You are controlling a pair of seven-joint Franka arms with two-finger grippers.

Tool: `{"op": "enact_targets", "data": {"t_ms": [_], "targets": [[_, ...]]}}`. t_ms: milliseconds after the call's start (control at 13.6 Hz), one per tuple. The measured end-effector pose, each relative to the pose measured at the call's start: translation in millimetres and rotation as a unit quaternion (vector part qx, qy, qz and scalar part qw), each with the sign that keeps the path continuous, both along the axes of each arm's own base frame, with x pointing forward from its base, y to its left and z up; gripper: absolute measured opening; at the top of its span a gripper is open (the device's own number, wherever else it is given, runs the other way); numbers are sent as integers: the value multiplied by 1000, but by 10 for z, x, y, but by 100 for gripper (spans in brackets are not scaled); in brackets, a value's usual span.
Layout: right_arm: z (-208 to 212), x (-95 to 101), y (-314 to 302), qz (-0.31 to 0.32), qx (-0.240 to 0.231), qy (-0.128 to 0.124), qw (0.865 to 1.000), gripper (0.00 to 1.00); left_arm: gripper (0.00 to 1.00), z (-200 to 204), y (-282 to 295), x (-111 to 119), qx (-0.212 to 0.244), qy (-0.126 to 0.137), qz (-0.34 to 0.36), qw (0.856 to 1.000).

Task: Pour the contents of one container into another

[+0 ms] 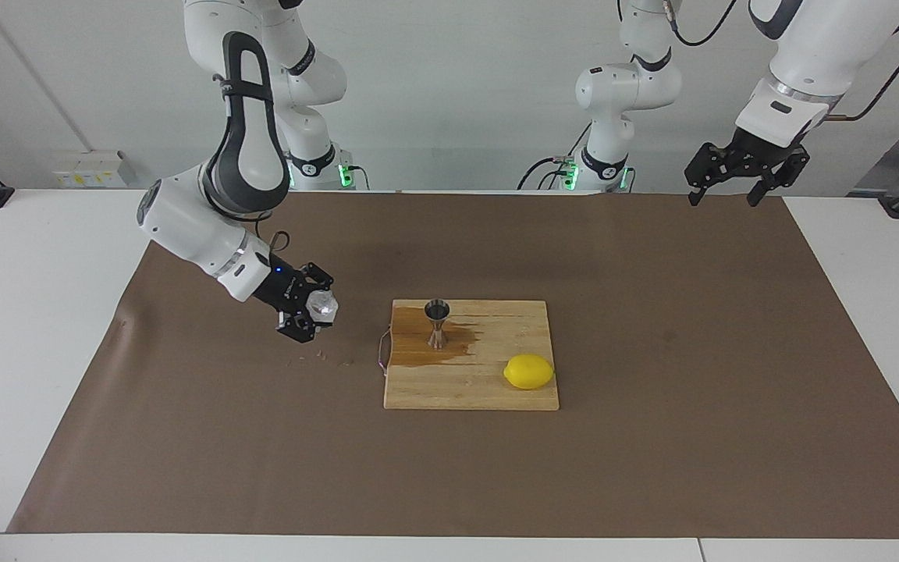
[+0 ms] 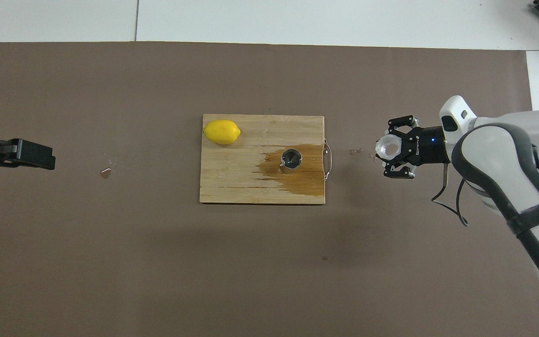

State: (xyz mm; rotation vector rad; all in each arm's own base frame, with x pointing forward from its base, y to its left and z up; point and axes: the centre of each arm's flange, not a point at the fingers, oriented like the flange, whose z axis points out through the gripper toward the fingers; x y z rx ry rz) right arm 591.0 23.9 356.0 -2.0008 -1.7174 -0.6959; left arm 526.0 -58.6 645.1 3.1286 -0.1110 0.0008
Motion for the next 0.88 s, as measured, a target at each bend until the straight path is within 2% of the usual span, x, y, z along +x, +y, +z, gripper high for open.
{"op": "enact_targets", "data": {"t_ms": [294,441,661,735,882], "targets": [[-648,-18,-533,15,30,-26,999,32,100,0,0,0,0,0,0,1000],[-906,-48,-679,18,34,-24,999,32,100,0,0,0,0,0,0,1000],[-1031,-99,-827,8,35,-16,999,33,100,0,0,0,0,0,0,1000],[-1057,-125,-852,7,37,-12,999,37,100,0,0,0,0,0,0,1000],[-1080,-153,-869,7,40,-8,999,61,100,0,0,0,0,0,0,1000]]}}
